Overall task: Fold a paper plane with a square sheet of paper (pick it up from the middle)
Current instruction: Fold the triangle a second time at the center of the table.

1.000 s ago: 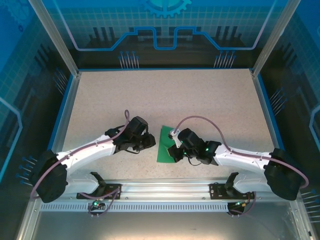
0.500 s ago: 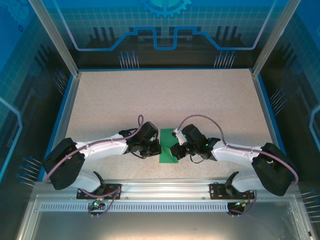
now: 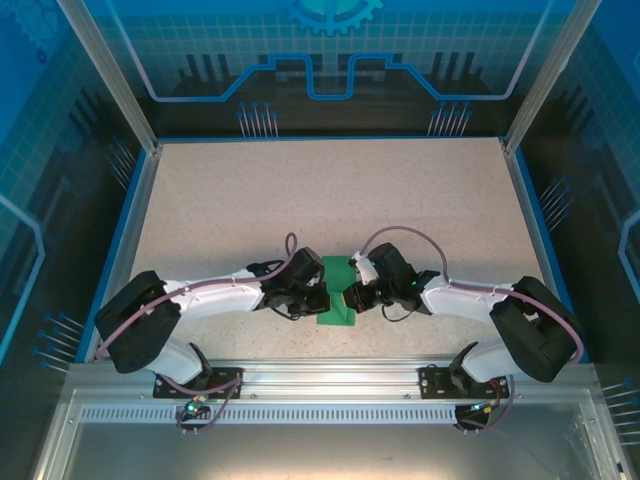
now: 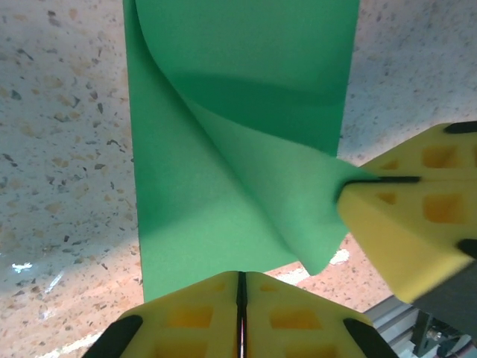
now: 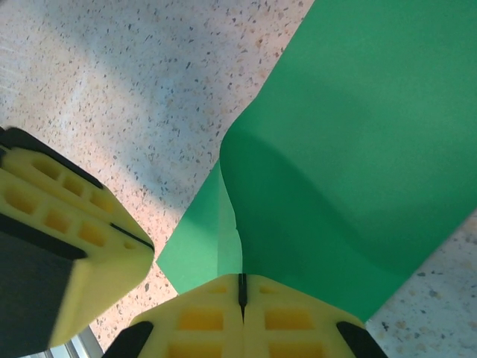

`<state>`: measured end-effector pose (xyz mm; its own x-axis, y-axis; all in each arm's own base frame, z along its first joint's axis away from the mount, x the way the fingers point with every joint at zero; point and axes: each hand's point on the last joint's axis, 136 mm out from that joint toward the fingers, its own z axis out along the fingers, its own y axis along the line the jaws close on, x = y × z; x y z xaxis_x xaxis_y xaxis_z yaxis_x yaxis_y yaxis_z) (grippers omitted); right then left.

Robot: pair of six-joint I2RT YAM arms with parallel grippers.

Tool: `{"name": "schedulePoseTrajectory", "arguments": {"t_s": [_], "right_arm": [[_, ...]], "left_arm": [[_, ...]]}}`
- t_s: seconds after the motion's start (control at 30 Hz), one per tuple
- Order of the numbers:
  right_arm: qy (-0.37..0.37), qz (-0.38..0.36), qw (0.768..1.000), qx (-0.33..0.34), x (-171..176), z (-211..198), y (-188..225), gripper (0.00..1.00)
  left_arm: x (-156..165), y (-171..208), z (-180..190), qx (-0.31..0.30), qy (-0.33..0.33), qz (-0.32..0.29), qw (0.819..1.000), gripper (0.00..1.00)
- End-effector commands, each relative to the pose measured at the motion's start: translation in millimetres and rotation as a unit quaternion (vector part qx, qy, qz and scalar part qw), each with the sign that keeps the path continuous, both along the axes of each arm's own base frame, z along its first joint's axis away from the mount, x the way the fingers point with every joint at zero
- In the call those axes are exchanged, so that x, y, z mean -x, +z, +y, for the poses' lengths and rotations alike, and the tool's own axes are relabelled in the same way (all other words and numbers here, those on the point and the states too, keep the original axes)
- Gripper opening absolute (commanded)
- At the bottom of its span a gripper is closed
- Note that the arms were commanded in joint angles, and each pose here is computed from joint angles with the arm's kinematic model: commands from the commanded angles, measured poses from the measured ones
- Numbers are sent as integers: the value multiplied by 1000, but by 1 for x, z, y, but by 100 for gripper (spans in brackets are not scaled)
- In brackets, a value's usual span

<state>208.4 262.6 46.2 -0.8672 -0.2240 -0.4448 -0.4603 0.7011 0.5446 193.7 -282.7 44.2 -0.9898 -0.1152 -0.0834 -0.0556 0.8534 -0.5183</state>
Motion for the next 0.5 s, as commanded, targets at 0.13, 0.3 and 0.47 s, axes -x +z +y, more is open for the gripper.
{"name": "schedulePoseTrajectory", "arguments": {"t_s": [0.13, 0.3, 0.47], "right_arm": [[-4, 11, 1000, -13, -4, -6, -3, 6], [3, 12, 1000, -5, -7, -10, -6, 6], [11, 12, 1000, 0, -12, -11, -9, 7]], "left_arm": [[3, -13, -9, -10, -13, 15, 1000, 11], [5, -24, -7, -32, -17, 23, 999, 9], [7, -30, -4, -47, -18, 25, 998, 9]]}}
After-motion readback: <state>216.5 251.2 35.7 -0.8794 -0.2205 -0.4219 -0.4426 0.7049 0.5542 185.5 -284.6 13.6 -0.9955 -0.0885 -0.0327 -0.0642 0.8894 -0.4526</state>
